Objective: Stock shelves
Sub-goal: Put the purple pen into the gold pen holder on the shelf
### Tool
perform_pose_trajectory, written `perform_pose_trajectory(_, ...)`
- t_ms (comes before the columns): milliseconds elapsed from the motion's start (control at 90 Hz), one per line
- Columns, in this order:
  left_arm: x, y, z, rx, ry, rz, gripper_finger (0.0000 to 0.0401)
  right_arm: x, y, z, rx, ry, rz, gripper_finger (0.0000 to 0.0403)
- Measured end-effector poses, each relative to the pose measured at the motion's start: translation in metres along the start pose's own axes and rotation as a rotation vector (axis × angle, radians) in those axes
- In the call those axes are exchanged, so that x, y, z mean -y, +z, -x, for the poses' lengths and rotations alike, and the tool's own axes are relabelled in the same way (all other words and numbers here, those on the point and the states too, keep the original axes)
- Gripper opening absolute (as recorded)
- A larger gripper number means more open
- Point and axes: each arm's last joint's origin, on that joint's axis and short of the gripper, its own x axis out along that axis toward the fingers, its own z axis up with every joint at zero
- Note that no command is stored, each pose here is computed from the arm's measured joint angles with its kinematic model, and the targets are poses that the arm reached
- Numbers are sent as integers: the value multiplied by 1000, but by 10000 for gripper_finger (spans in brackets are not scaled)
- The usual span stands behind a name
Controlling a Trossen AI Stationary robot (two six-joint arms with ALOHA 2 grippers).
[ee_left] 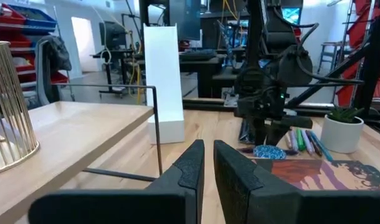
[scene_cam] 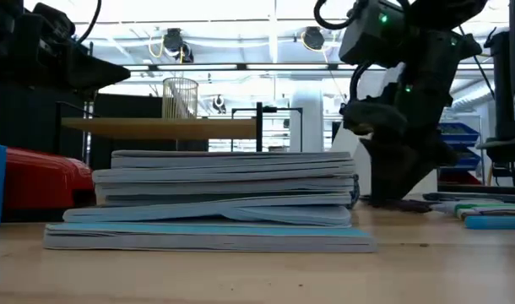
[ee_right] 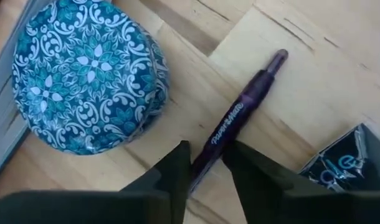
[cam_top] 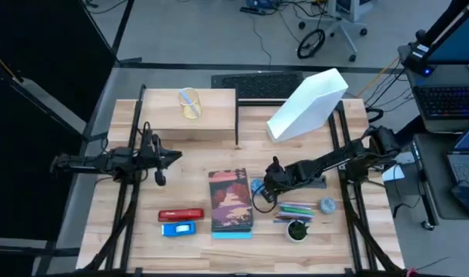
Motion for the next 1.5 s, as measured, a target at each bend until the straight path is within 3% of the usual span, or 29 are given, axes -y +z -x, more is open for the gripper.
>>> perform_pose_trajectory(189, 0, 0, 0, 0, 2, -5, 22, -1, -1, 0, 9, 5, 13, 11)
perform_pose_trajectory(1144, 0, 0, 0, 1, 2, -6, 22, 0, 7, 38, 63, 90, -20, 1)
perform_pose_trajectory(1500, 0, 0, 0, 0, 2, -5, 22, -12, 46, 63, 176, 133, 29, 1)
